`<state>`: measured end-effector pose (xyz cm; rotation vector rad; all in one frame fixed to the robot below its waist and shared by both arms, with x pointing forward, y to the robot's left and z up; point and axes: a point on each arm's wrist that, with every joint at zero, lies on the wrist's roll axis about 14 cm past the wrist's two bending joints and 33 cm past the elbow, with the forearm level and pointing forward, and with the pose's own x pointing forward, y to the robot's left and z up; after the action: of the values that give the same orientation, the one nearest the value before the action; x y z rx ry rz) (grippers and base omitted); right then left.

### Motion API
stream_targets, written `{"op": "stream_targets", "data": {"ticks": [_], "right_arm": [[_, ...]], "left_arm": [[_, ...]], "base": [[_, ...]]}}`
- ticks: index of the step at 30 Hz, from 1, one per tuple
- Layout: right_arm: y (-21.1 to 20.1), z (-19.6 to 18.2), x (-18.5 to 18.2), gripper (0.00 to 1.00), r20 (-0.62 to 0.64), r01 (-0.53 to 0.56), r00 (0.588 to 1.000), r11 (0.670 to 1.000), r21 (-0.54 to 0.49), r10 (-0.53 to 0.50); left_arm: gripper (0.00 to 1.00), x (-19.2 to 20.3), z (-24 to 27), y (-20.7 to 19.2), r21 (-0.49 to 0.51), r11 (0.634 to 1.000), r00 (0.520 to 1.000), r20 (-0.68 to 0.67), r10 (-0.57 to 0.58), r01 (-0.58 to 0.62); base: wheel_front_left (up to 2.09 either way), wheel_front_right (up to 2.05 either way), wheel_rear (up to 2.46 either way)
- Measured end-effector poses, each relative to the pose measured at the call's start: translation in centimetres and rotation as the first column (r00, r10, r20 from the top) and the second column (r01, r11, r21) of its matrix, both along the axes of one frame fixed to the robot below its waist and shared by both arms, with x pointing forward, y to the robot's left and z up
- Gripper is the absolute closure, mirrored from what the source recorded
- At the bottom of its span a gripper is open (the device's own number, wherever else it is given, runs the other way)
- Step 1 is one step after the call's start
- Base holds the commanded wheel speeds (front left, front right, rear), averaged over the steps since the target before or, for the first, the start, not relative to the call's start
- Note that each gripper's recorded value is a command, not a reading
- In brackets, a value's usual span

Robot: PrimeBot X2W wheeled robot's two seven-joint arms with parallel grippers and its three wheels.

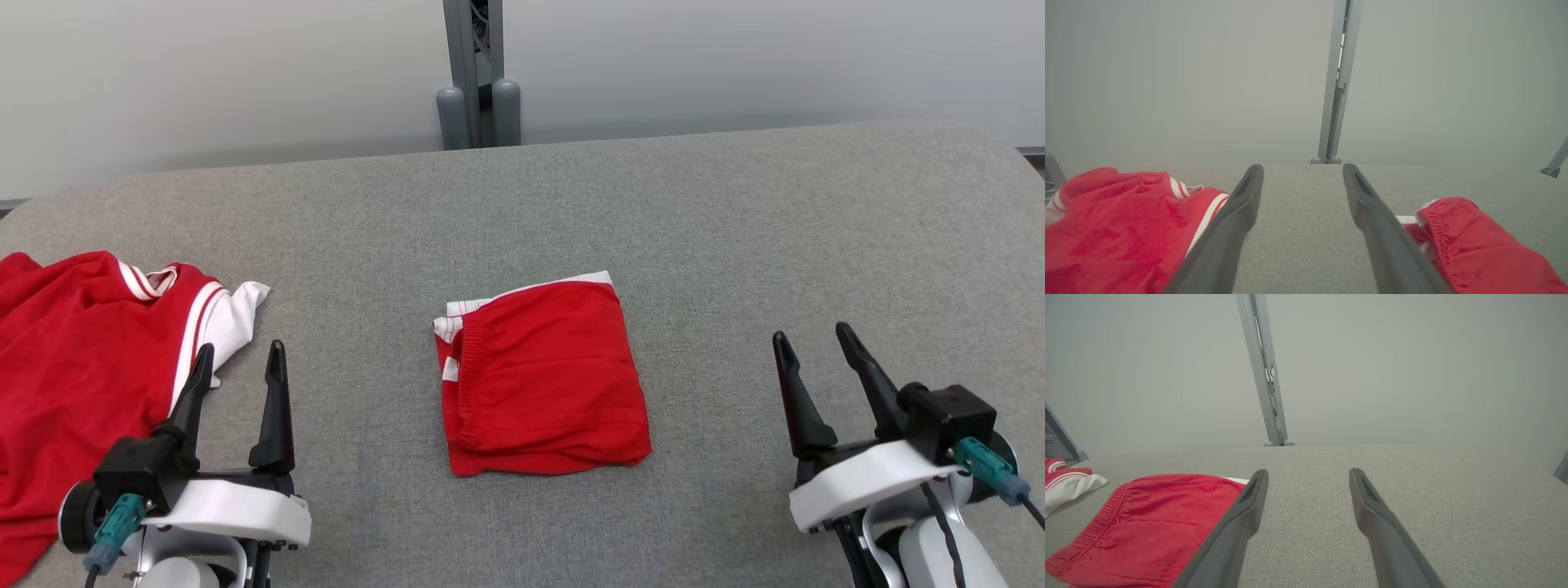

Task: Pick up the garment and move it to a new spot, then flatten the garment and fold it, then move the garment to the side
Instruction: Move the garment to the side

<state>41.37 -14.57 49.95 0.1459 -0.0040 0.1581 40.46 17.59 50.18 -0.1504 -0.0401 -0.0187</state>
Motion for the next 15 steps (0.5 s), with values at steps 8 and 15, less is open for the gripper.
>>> {"op": "stream_targets", "data": {"ticks": [8, 15], "right_arm": [[0.1, -0.3, -1.4, 0.00, -0.033, -0.006, 0.999, 1.000, -0.007, 0.005], [0.7, -0.5, -1.0, 0.00, -0.052, -0.025, 0.998, 1.000, -0.011, 0.025]], "left_arm": [[0.00, -0.5, -0.5, -0.3, 0.004, 1.000, 1.000, -0.027, -0.012, 0.012], [0.00, -0.2, -0.7, -0.4, 0.010, 1.000, 0.999, -0.037, -0.018, 0.018]], "base": [[0.00, 0.00, 0.00], [0.00, 0.00, 0.00]]}}
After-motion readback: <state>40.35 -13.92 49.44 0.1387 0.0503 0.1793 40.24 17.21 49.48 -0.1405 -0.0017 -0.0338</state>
